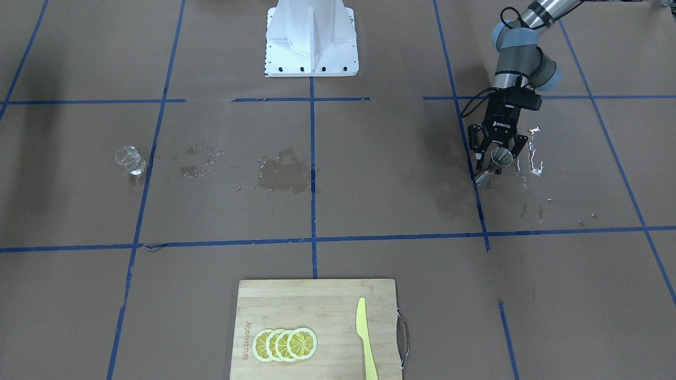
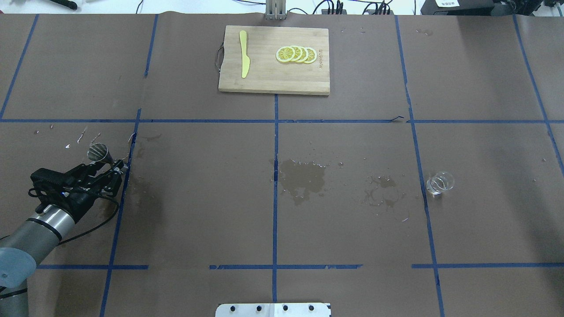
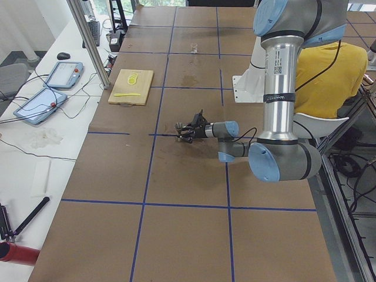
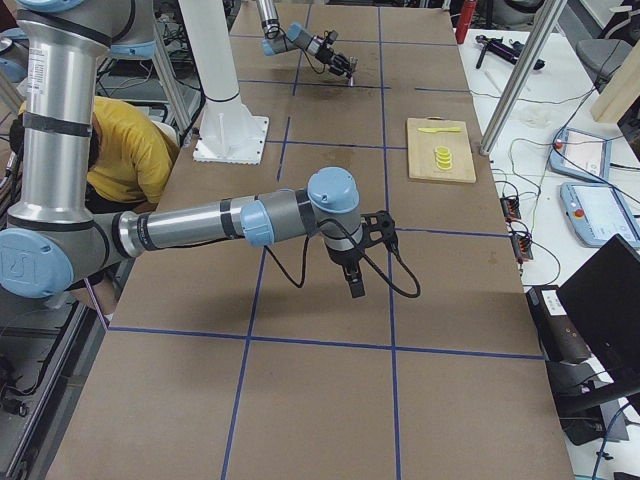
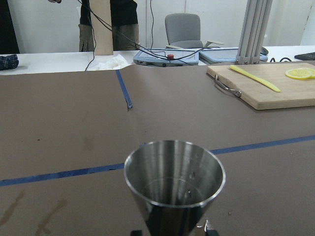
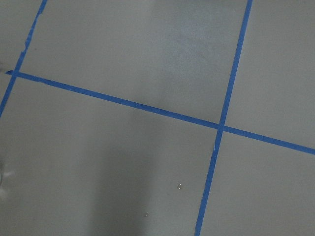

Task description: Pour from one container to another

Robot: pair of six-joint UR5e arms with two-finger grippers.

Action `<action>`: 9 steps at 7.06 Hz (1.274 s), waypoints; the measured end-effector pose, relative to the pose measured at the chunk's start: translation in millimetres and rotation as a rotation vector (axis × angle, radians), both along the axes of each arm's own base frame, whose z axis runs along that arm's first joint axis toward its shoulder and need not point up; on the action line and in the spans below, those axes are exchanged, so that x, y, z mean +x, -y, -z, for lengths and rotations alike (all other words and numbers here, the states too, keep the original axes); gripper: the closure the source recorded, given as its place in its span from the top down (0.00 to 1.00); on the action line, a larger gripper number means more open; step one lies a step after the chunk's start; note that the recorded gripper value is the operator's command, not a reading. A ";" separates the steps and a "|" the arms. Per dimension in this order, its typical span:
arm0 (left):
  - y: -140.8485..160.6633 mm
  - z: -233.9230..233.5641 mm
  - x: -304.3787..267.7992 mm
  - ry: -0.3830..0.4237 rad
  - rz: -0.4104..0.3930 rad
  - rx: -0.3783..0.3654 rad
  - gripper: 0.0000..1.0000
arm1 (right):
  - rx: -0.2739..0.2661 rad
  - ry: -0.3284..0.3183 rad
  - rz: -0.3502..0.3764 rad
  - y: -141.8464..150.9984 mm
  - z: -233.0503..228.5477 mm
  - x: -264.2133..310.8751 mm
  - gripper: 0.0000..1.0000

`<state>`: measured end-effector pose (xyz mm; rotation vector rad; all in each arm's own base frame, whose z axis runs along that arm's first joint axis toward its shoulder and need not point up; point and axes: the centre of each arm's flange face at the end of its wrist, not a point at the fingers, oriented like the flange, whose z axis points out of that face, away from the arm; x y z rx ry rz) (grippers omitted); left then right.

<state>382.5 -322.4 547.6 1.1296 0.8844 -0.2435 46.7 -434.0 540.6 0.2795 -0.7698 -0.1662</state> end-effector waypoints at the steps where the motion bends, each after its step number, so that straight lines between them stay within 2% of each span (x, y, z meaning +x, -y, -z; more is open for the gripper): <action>1: 0.0 0.0 -0.4 -0.002 0.001 0.001 0.28 | 0.000 0.000 0.000 0.0 0.1 0.0 1.00; 2: -0.1 -0.2 -0.7 -0.003 0.001 0.001 0.12 | 0.001 0.000 0.000 0.0 0.3 0.1 1.00; 3: 0.0 0.0 -0.9 -0.005 0.001 0.001 0.04 | 0.001 0.000 0.000 0.0 0.3 0.0 1.00; 7: 1.8 5.5 -5.3 -0.038 0.008 0.011 0.00 | 0.002 0.000 0.000 1.1 0.8 0.0 1.00; 9: 3.2 18.1 -10.4 -0.080 0.014 0.025 0.00 | 0.003 0.000 0.000 1.6 1.4 0.0 1.00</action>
